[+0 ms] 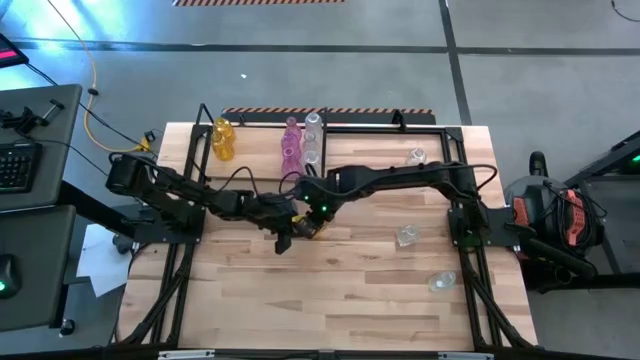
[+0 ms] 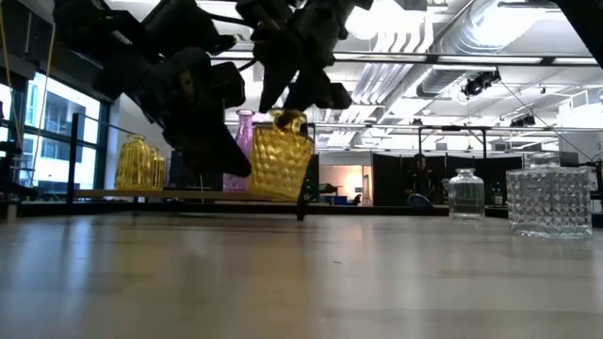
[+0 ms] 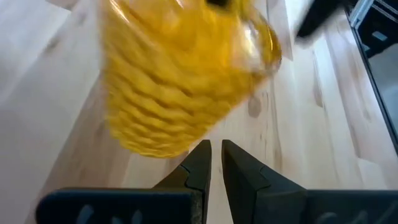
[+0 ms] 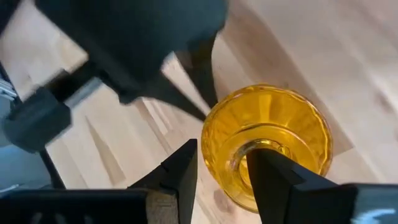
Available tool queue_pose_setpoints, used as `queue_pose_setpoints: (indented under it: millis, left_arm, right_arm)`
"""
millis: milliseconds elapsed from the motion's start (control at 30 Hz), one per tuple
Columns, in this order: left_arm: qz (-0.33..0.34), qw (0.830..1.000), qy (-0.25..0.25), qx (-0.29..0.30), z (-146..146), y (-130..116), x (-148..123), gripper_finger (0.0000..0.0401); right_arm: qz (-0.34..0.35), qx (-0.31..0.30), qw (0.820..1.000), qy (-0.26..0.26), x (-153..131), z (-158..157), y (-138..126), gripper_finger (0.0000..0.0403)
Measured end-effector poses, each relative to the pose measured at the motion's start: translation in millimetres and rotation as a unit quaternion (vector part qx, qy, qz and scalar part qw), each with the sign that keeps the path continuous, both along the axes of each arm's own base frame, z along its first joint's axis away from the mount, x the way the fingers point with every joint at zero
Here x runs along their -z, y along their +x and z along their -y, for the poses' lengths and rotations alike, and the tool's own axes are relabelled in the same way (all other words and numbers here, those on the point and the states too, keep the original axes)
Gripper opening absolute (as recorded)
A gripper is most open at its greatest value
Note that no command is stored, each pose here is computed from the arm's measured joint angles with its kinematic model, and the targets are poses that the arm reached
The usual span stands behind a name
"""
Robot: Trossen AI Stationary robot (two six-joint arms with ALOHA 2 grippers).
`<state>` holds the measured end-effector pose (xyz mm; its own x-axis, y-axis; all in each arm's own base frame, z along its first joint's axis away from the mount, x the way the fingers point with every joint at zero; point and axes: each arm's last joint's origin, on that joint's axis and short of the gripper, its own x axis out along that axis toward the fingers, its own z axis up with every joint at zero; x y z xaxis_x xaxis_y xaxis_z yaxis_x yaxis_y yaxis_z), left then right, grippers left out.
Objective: Sort vases onto shelf
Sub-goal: Put the yellow vase on the shelf aligned with the other yellow vases
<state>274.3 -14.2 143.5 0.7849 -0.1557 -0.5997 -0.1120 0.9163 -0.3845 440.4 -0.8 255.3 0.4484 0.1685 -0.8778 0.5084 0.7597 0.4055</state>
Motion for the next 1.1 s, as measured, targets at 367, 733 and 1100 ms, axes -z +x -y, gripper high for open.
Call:
queue_pose_setpoints:
  millis: [367, 733, 1100]
  left_arm:
    - [-0.011, 1.0, -0.006, 0.005, -1.3, -1.3, 1.9, 0.003]
    - [-0.006, 1.0, 0.016, 0.026, -0.5, -12.5, -15.6, 0.003]
    - [-0.02, 0.955, 0.22, 0.196, -11.5, -17.3, -82.0, 0.0052]
  right_arm:
    - [-0.065, -0.041, 0.997, 0.014, 31.4, 6.7, 2.8, 0.0117]
    - [-0.091, -0.043, 0.995, 0.01, 12.2, 1.6, -3.2, 0.0117]
    - [-0.146, -0.068, 0.987, -0.016, 9.4, -6.4, -15.0, 0.0118]
